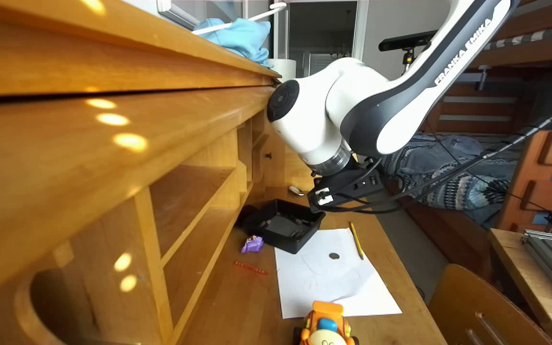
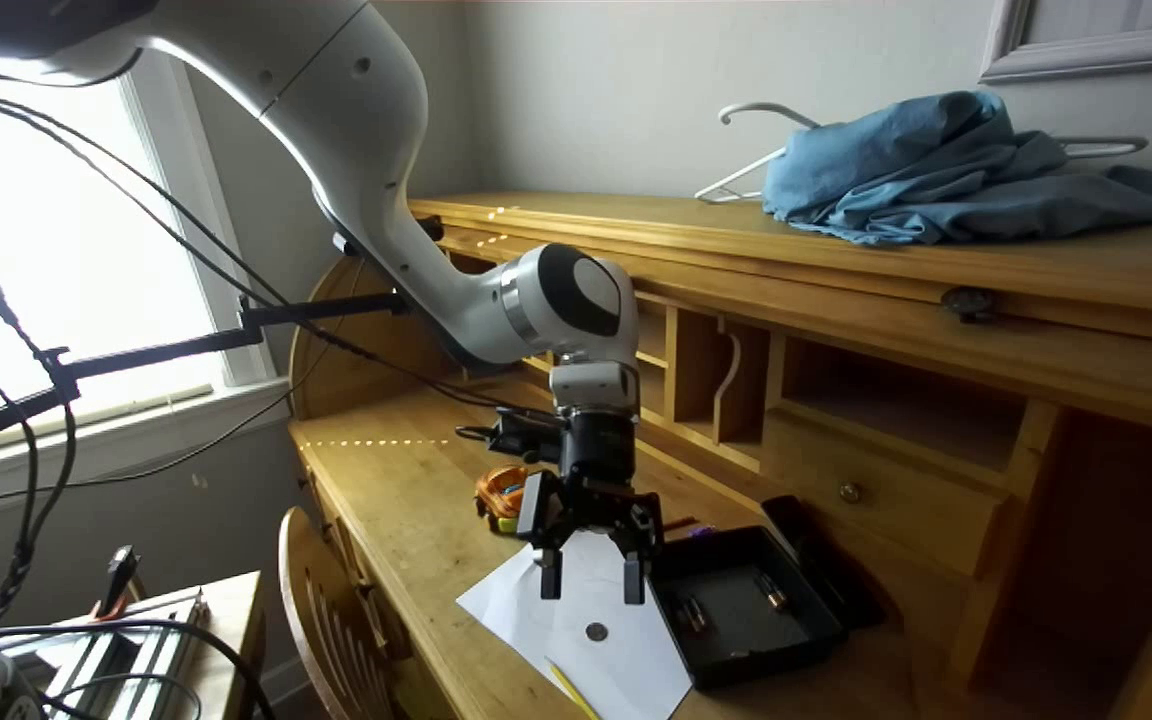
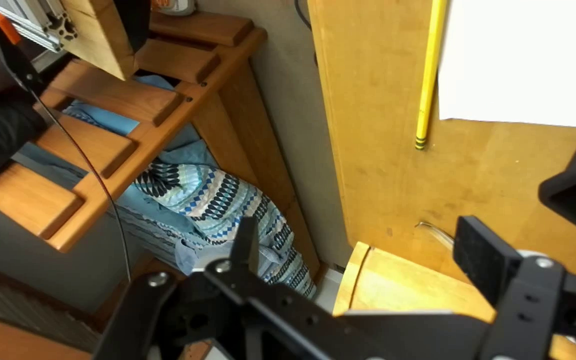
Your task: Use the pencil to draw around the coin
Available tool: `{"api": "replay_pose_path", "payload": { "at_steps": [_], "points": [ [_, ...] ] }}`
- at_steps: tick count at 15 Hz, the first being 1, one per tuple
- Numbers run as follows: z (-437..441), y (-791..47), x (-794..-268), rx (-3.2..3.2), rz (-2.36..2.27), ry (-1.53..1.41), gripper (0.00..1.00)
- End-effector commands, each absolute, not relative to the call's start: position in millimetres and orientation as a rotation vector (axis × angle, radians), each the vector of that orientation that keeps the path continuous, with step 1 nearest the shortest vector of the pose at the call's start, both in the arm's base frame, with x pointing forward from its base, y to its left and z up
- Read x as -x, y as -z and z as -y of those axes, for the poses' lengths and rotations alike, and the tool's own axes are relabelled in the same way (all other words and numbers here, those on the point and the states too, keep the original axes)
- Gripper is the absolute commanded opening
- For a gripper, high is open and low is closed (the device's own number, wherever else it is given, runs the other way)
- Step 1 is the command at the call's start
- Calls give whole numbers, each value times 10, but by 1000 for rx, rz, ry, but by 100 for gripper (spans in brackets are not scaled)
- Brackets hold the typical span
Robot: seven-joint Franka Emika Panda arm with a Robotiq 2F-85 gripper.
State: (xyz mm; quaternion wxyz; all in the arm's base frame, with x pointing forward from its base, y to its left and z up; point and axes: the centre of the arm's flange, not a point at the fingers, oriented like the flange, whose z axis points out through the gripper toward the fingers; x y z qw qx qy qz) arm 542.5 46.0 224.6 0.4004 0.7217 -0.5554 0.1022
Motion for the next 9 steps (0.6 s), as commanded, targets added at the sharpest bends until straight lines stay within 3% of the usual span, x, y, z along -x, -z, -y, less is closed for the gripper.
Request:
{"api": "replay_pose_path", "payload": {
  "at_steps": [1, 9],
  "points": [
    [-586, -2570, -5266, -1874, 1541, -307, 100],
    [-810, -2948, -5204, -1988, 1844, -519, 100]
  ]
}}
